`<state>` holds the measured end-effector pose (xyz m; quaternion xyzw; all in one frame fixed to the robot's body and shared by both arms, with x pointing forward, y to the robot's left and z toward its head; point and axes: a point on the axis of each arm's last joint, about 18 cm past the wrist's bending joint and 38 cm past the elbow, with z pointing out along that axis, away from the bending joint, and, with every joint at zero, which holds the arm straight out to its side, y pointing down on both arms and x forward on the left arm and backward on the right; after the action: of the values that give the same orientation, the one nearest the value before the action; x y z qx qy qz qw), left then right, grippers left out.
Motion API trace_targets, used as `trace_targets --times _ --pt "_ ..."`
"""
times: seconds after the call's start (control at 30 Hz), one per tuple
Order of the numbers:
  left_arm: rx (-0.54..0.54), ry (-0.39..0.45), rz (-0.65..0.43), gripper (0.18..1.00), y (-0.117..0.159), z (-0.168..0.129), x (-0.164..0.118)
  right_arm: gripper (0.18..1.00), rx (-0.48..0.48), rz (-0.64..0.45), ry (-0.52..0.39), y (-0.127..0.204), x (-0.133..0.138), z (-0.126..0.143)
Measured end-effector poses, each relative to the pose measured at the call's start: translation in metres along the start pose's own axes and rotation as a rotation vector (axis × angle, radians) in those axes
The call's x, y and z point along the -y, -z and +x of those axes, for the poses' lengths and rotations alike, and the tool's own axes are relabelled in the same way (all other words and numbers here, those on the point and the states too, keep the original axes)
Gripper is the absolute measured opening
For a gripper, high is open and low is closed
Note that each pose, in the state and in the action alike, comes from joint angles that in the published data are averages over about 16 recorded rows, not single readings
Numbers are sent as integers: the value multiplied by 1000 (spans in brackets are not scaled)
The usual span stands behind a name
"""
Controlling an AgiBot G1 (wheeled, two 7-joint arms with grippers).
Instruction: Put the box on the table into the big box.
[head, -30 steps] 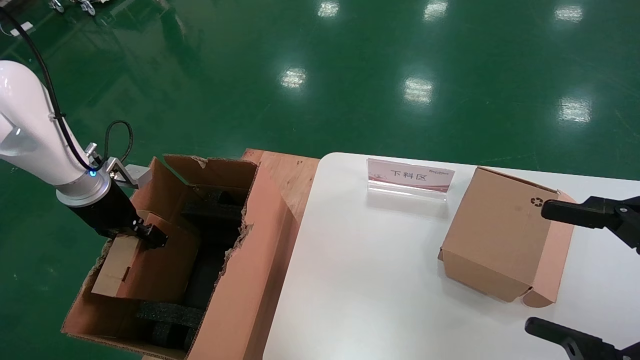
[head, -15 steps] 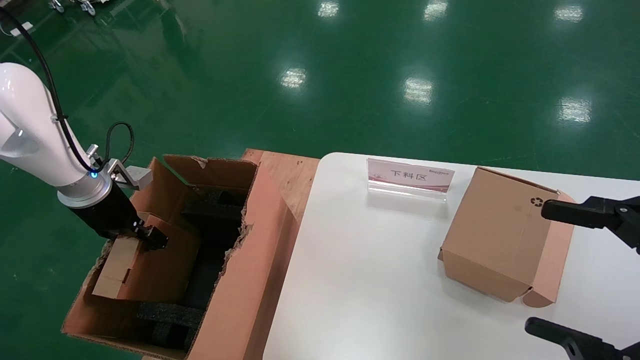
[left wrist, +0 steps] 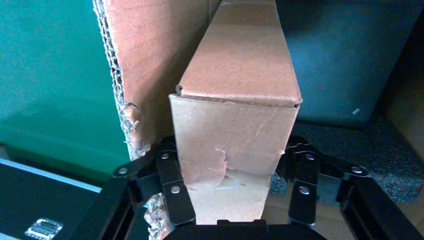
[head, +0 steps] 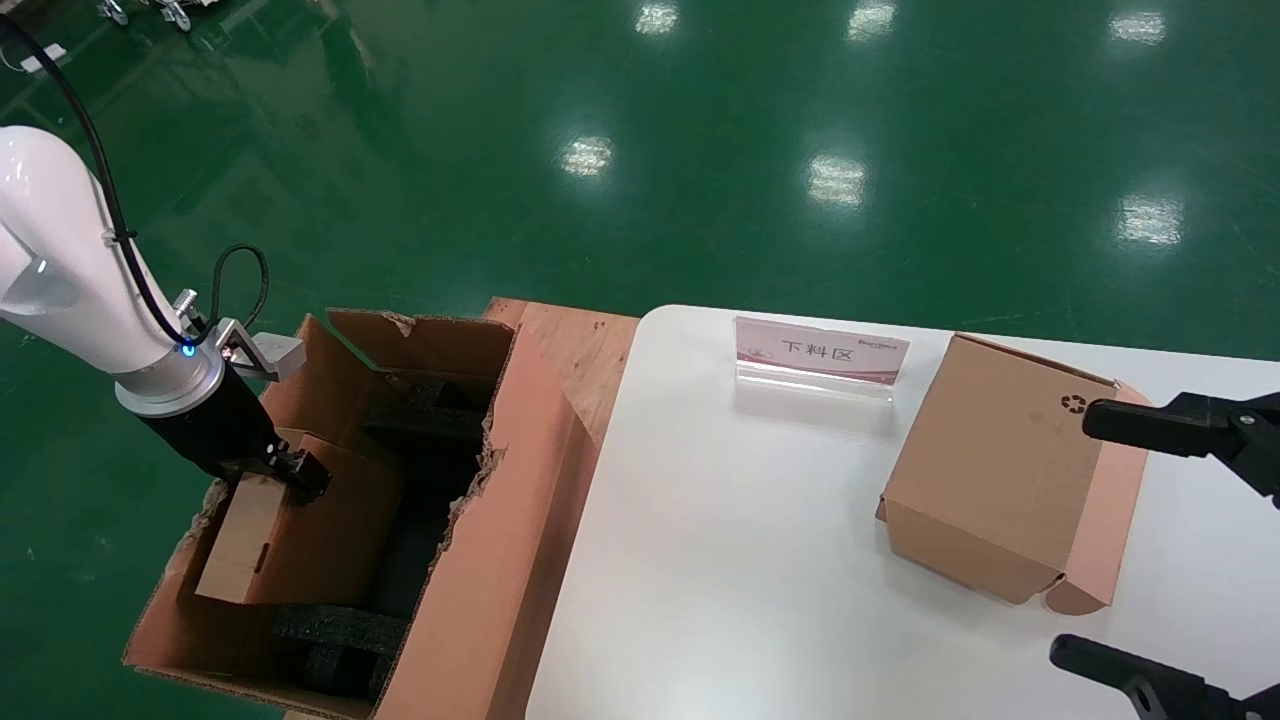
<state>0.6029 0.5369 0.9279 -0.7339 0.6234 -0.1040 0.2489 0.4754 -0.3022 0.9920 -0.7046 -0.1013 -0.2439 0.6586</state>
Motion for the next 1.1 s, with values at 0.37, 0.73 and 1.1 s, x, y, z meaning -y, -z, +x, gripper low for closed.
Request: trace_targets --times 0.37,0.73,1.1 --pt "0 0 -1 536 0 0 0 995 0 0 0 0 0 0" --pt "-4 -1 3 760 1 1 1 995 0 0 0 0 0 0" --pt "-70 -19 63 939 14 7 12 995 0 0 0 0 0 0"
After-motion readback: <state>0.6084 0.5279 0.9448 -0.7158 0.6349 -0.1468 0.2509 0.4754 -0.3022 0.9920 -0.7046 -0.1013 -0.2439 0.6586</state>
